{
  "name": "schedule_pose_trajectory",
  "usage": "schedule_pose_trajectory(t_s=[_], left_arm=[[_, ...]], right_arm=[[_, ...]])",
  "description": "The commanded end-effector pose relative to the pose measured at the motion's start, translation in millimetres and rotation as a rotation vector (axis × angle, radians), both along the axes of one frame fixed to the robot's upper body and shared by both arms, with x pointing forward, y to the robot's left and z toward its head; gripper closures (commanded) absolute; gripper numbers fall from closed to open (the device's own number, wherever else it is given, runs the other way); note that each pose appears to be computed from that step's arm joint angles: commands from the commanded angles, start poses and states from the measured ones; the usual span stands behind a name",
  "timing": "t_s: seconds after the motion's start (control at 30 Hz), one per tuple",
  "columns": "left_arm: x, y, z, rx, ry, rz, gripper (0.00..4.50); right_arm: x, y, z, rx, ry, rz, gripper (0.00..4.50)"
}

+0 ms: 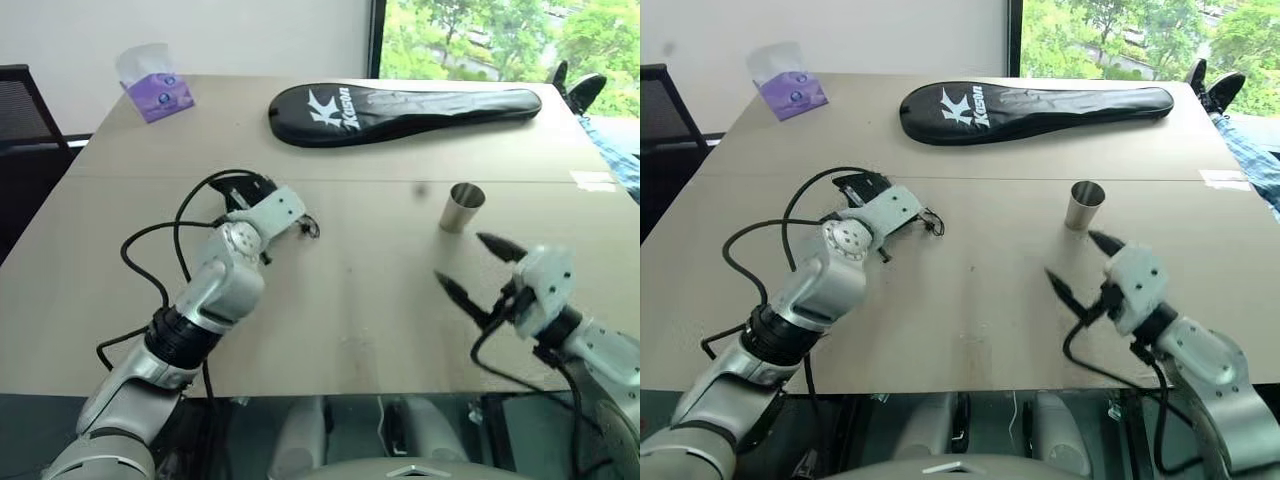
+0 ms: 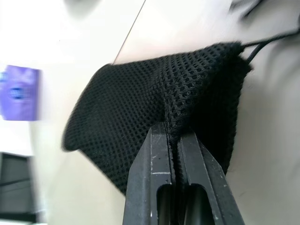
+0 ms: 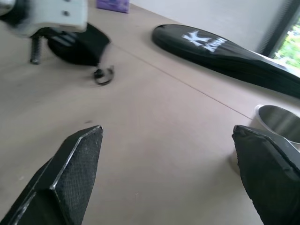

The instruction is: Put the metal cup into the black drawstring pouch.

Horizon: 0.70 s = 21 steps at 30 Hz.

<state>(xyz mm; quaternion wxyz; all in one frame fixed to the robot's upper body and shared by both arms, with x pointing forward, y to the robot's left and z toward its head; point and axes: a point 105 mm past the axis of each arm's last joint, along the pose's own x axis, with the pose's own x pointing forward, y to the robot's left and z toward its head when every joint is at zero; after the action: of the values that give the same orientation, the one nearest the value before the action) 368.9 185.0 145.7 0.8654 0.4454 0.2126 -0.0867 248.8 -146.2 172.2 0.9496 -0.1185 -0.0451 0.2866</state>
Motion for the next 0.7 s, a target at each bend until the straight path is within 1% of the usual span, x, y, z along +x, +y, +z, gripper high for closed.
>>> schedule_pose_trajectory(t_s=[0.03, 0.07, 0.1, 0.13, 0.2, 0.23, 0.33, 0.47, 0.67, 0.7], left_arm=[[2, -7, 21, -0.226, 0.032, -0.029, 4.43], [3, -8, 22, -0.269, 0.048, -0.03, 4.43], [4, -9, 22, -0.292, 0.059, -0.034, 4.43], [5, -9, 23, -0.289, 0.052, -0.033, 4.43], [9, -8, 19, -0.253, 0.036, -0.024, 4.43], [10, -7, 16, -0.243, 0.039, -0.013, 4.43], [8, -10, 11, -0.237, 0.043, -0.011, 4.43], [6, -11, 12, -0.231, 0.02, 0.002, 4.43], [-4, -10, 10, -0.246, 0.014, 0.036, 4.43], [-6, -9, 10, -0.254, 0.016, 0.042, 4.5]], right_arm=[[19, -22, 13, -0.094, 0.048, -0.156, 0.0], [29, -31, 18, -0.122, 0.057, -0.217, 0.0], [39, -39, 20, -0.124, 0.104, -0.257, 0.0], [48, -43, 24, -0.111, 0.137, -0.271, 0.0], [74, -55, 31, -0.012, 0.238, -0.318, 0.0], [84, -57, 36, 0.01, 0.262, -0.325, 0.0], [107, -56, 42, 0.025, 0.336, -0.315, 0.0], [132, -68, 34, 0.033, 0.442, -0.335, 0.0], [149, -70, 12, 0.026, 0.586, -0.277, 0.0], [151, -69, 8, 0.005, 0.598, -0.268, 0.59]])
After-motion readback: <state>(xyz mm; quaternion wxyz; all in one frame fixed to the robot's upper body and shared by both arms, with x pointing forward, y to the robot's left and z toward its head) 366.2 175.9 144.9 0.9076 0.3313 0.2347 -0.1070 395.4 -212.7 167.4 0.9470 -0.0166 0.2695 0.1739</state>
